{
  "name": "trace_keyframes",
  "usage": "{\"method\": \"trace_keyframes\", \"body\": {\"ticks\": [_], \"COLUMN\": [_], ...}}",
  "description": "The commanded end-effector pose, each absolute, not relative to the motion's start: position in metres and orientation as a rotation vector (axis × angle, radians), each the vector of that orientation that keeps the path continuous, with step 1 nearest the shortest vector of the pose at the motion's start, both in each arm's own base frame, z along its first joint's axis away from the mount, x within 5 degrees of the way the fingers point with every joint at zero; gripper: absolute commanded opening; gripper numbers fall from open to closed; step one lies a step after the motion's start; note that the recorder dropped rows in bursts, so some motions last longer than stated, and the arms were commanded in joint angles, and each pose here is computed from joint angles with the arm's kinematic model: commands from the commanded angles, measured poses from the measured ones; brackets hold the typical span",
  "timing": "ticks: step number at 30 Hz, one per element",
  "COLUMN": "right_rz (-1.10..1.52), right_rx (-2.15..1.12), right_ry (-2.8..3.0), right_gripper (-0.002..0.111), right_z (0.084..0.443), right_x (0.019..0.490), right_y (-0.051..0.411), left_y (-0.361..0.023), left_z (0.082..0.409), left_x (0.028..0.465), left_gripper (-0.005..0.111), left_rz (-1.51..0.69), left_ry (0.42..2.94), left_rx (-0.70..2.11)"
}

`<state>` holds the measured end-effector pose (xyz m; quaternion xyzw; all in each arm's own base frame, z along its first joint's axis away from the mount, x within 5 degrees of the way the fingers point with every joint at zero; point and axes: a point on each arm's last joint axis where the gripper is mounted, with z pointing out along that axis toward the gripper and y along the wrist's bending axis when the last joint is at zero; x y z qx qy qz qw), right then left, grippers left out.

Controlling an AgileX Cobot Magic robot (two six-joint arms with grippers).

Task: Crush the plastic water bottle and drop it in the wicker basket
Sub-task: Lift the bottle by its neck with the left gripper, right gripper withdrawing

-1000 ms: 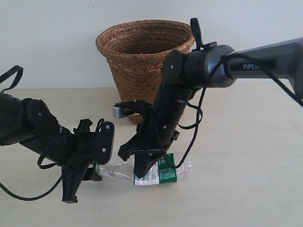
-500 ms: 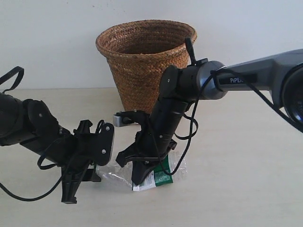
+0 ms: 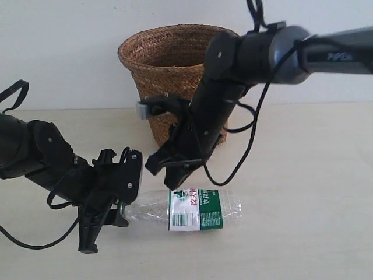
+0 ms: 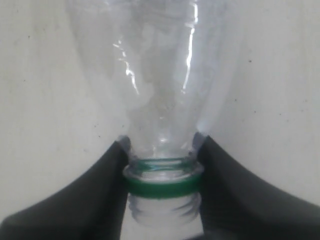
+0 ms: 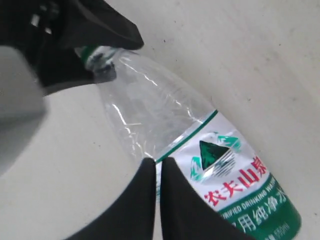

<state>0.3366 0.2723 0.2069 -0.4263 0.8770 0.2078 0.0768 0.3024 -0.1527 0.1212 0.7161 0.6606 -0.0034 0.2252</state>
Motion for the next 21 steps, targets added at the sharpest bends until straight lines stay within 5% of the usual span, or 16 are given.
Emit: {"method": "trace_keyframes", "body": {"ticks": [1, 11, 21], "right_rz": [0.599, 0.514, 0.395], "right_rx": [-1.282, -0.998, -0.650], "right_ry": [2.545, 2.664, 2.673], "right_gripper": [0.000, 0.000, 0.000], "right_z": [0.257, 0.274, 0.290], "right_x": [0.324, 0.303, 0.314], "right_y": [0.250, 0.140, 0.055], "left_y": [-0.156, -0.158, -0.151], "left_z": [0.124, 0.151, 0.258], "left_x": [0.300, 0.293, 0.268], "left_gripper": [0.004, 0.004, 0.004], "left_rz": [-0.030, -0.089, -0.022], "left_ry": [1.819, 1.824, 1.602], "left_rx": [1.974, 1.912, 1.721]}}
